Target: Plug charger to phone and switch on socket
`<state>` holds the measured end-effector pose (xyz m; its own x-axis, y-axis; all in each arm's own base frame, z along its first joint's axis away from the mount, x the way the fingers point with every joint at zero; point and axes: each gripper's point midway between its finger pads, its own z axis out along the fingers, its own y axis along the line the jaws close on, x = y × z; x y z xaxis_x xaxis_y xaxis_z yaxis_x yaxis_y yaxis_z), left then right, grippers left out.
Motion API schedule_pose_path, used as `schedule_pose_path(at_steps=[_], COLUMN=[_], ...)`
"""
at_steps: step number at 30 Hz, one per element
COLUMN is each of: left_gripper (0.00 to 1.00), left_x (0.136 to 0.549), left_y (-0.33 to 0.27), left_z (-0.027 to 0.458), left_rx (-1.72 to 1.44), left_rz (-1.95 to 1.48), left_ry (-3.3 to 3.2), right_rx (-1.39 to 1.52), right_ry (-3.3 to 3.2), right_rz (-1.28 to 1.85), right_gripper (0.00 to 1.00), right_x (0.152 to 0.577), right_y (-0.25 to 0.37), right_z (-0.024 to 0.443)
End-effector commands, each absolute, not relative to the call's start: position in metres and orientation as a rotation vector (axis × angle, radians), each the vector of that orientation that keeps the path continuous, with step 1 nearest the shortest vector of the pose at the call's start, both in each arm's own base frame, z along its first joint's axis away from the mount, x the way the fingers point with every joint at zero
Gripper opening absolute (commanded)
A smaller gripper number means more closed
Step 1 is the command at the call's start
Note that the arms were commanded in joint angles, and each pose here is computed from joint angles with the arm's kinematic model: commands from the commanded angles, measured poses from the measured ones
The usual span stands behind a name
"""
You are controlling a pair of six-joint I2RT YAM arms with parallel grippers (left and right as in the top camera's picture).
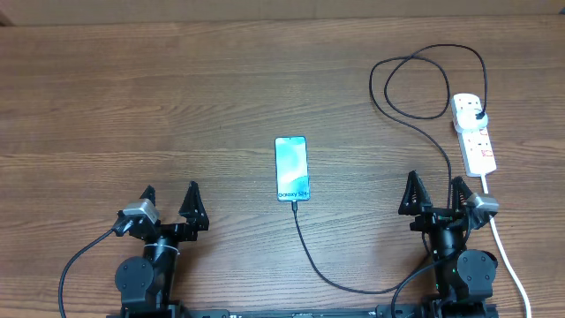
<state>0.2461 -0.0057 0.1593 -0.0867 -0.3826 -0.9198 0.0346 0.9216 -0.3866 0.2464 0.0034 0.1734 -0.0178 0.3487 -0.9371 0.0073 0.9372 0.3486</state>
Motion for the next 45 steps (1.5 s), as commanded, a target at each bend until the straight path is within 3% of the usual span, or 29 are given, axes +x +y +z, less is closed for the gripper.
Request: schedule_pose_path(at_steps=[1, 32, 45], left_gripper=[1.0, 1.0, 0.99], left_x=[0.2457, 0.2457, 0.2457], left_y=[-0.0059, -0.006, -0.006], left_z=[0.1593, 0.1593, 0.1593], left_rx=[-0.254, -0.254, -0.254], left_rz=[-0.343, -0.343, -0.343], left_ry=[1.625, 1.625, 1.625], right_rx=[0.285, 0.288, 0.105], right_ry=[1.571, 1.566, 1.59], right_rz=[0.264, 0.257, 0.137], right_gripper=[1.0, 1.0, 1.0], right_x=[0.2466, 0.2464, 0.2464], right_y=[0.0022, 0.0008, 0.0075], right_z=[0.1709, 0.1716, 0.1702])
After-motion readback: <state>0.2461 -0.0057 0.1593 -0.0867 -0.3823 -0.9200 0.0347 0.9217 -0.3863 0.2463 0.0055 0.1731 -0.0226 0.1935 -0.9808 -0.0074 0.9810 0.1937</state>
